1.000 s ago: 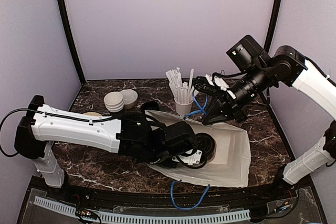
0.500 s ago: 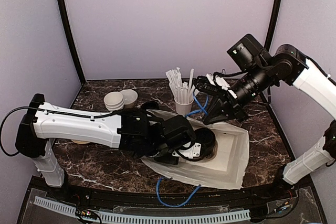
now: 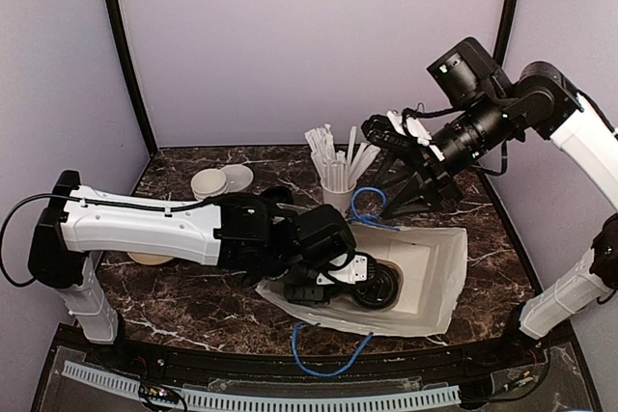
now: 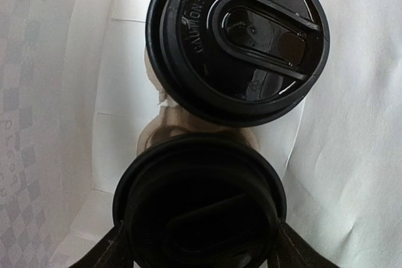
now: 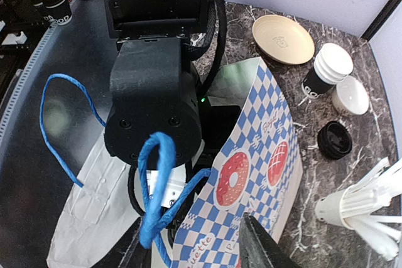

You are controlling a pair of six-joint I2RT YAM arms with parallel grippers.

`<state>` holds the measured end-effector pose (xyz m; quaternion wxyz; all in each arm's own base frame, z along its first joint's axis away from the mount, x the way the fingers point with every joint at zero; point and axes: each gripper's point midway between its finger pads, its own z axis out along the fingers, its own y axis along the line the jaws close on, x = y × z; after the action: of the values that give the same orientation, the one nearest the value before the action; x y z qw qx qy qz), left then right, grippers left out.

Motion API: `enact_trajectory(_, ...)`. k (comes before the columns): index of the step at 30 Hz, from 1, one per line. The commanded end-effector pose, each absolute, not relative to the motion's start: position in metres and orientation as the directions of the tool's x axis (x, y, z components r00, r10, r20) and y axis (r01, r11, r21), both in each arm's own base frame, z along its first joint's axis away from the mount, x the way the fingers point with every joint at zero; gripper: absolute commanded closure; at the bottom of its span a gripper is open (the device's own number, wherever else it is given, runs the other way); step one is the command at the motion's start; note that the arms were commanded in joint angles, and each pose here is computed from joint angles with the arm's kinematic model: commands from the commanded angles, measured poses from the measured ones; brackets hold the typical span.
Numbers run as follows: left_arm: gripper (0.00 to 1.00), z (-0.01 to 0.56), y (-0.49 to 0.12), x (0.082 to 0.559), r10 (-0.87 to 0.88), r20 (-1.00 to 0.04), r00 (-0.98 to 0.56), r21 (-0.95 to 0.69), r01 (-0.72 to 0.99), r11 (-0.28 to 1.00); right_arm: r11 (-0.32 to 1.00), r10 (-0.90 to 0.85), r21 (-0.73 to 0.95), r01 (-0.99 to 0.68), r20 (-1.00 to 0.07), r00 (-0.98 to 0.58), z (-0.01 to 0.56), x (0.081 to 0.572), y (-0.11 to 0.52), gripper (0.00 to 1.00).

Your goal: Pack the takeout coffee

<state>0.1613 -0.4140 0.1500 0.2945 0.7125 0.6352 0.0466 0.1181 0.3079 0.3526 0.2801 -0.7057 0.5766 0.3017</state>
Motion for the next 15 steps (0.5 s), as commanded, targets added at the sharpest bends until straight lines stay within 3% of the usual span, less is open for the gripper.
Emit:
enact_trajectory(1,0.43,0.159,-0.407,0.161,0.930,-0.342,0.139,0.414,0.910,0.016,-0.182,-0.631,-0.129,-0.975,-0.745,0.217,0.375,0.121,0.306,0.47)
enact_trajectory(9,0.43,0.163,-0.409,0.165,0.916,-0.373,0.149,0.421,0.907,0.024,-0.109,-0.602,-0.231,-0.967,-0.759,0.249,0.416,0.131,0.299,0.36)
enact_trajectory(12,0.44,0.169,-0.410,0.165,0.899,-0.400,0.176,0.437,0.899,0.019,0.032,-0.613,-0.282,-0.959,-0.763,0.204,0.424,0.166,0.293,0.37)
enact_trajectory(15,0.44,0.165,-0.410,0.161,0.892,-0.404,0.203,0.441,0.898,-0.005,0.137,-0.651,-0.262,-0.955,-0.751,0.113,0.396,0.202,0.278,0.38)
